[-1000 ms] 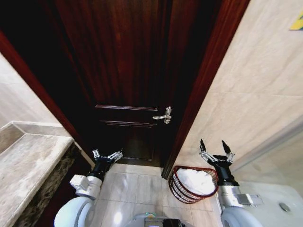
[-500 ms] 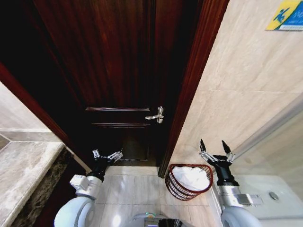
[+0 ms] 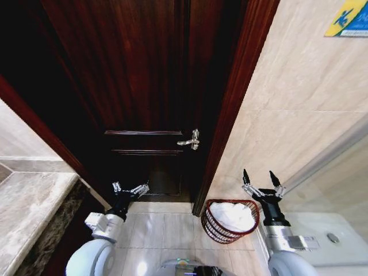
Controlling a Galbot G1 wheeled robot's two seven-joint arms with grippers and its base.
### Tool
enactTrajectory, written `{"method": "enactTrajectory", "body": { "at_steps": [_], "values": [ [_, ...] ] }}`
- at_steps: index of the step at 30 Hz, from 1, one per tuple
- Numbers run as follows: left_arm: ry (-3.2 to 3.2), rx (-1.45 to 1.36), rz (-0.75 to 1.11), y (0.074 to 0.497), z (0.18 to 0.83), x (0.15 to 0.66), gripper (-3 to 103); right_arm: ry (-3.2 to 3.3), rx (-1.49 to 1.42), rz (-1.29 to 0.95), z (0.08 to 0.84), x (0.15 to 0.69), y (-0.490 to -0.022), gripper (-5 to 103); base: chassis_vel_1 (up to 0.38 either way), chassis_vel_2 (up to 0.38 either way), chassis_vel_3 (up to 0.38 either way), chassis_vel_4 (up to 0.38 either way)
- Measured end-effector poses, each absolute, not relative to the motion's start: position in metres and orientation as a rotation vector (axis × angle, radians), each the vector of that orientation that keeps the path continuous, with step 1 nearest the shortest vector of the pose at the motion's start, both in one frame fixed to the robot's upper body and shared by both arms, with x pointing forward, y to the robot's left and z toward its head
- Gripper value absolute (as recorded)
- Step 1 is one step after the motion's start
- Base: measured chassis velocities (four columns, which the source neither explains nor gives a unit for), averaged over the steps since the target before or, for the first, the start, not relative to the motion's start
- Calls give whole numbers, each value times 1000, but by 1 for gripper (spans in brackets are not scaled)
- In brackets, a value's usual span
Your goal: Discard the used towel into the hamper.
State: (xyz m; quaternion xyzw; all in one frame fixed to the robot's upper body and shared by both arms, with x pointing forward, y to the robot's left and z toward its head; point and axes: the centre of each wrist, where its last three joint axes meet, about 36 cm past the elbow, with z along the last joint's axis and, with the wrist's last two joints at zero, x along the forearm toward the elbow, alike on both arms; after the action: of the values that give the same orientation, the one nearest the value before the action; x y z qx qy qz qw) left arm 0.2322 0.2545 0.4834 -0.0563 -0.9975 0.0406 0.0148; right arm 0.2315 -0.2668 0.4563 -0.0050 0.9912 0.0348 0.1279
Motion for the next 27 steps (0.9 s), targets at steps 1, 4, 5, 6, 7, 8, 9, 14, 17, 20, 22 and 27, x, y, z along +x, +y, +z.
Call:
{"method": "enactTrajectory", "body": {
  "at_steps": [1, 4, 5, 6, 7, 8, 9, 14, 17, 20, 22, 27],
  "values": [
    [-3104, -175, 127, 255, 483, 232, 100, 2883, -15, 101, 456, 232, -267, 100, 77, 49, -91, -68],
    [-3104, -175, 126, 255, 483, 232, 100, 2883, -15, 101, 456, 232, -267, 100, 120, 94, -94, -113],
    [-3104, -175, 127, 254, 483, 232, 100, 2883, -15, 101, 456, 232, -267, 100, 134, 112, -144, -133],
    [-3104, -175, 126, 255, 483, 232, 100, 2883, -14, 101, 456, 232, -267, 100, 134, 159, -144, -133],
    [-3104, -175, 127, 254, 483, 232, 100, 2883, -15, 101, 456, 232, -267, 100, 163, 184, -188, -168],
    [-3104, -175, 127, 254, 483, 232, 100, 2883, -15, 101, 456, 232, -267, 100, 163, 184, -188, -168],
    [-3104, -176, 127, 254, 483, 232, 100, 2883, -14, 101, 456, 232, -267, 100, 204, 184, -188, -215],
    [-3104, -175, 125, 255, 483, 232, 100, 2883, -15, 101, 456, 231, -267, 100, 193, 201, -192, -187],
    [-3104, -175, 125, 255, 483, 232, 100, 2883, -15, 102, 456, 232, -267, 100, 143, 69, -82, -119],
    [-3104, -175, 125, 255, 483, 232, 100, 2883, -15, 101, 456, 232, -267, 100, 2, 14, -15, -26],
    [-3104, -175, 126, 255, 483, 232, 100, 2883, -15, 101, 456, 232, -267, 100, -39, -25, 25, 21],
    [-3104, -176, 127, 254, 483, 232, 100, 2883, -14, 101, 456, 232, -267, 100, -51, -36, 33, 51]
  ]
}}
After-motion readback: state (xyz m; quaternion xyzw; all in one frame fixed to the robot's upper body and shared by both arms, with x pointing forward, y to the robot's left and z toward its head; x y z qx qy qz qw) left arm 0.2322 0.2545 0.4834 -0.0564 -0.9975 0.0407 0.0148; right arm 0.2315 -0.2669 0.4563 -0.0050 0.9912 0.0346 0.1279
